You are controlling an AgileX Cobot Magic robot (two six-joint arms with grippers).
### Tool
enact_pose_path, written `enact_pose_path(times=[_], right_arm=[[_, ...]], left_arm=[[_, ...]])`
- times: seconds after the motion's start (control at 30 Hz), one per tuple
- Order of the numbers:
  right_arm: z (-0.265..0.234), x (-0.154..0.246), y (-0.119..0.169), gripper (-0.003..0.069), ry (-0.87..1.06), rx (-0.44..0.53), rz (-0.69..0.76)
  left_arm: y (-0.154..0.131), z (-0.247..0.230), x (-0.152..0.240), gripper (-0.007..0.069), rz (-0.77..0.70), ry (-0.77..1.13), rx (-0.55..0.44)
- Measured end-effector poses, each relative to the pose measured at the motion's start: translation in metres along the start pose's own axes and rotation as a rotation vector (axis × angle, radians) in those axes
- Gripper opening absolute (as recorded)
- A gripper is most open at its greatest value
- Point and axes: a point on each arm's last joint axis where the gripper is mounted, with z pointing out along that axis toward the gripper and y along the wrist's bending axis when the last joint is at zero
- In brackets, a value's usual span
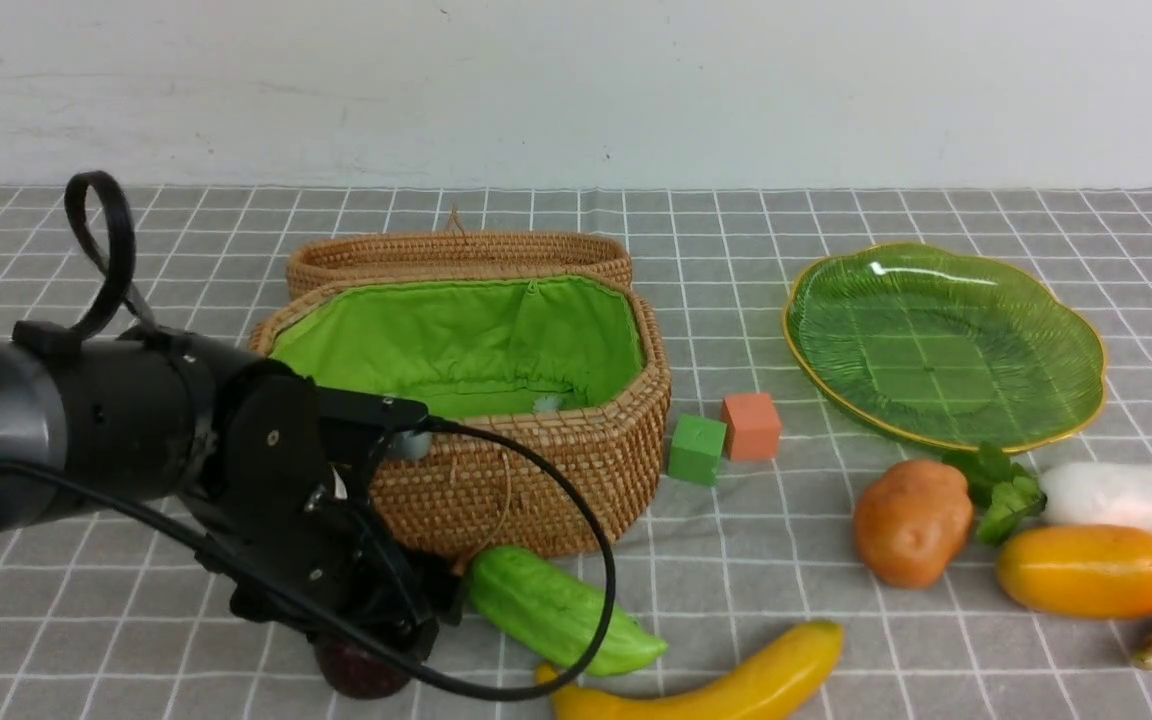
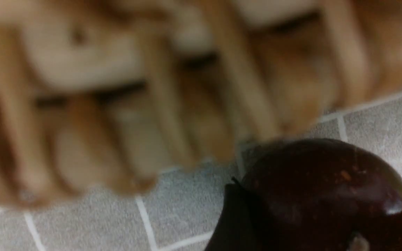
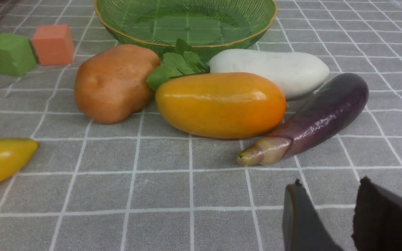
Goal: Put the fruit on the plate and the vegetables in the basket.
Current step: Grab a mangosteen with your left arm and put it on the plate on the right
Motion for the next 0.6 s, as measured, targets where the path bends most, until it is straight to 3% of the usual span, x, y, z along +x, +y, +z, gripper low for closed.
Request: enact_pose_path(times=[0.3, 0.6], right_arm=[[0.000, 0.000, 0.000, 0.0240, 0.000, 0.000, 0.000], [0.000, 0.000, 0.000, 0.0240, 0.000, 0.000, 0.000]], left_arm=[[0.000, -0.057, 0.014, 0.0550, 0.012, 0.001, 0.016], [-0.015, -0.138, 0.002, 0.0550, -0.007, -0.223, 0.197]])
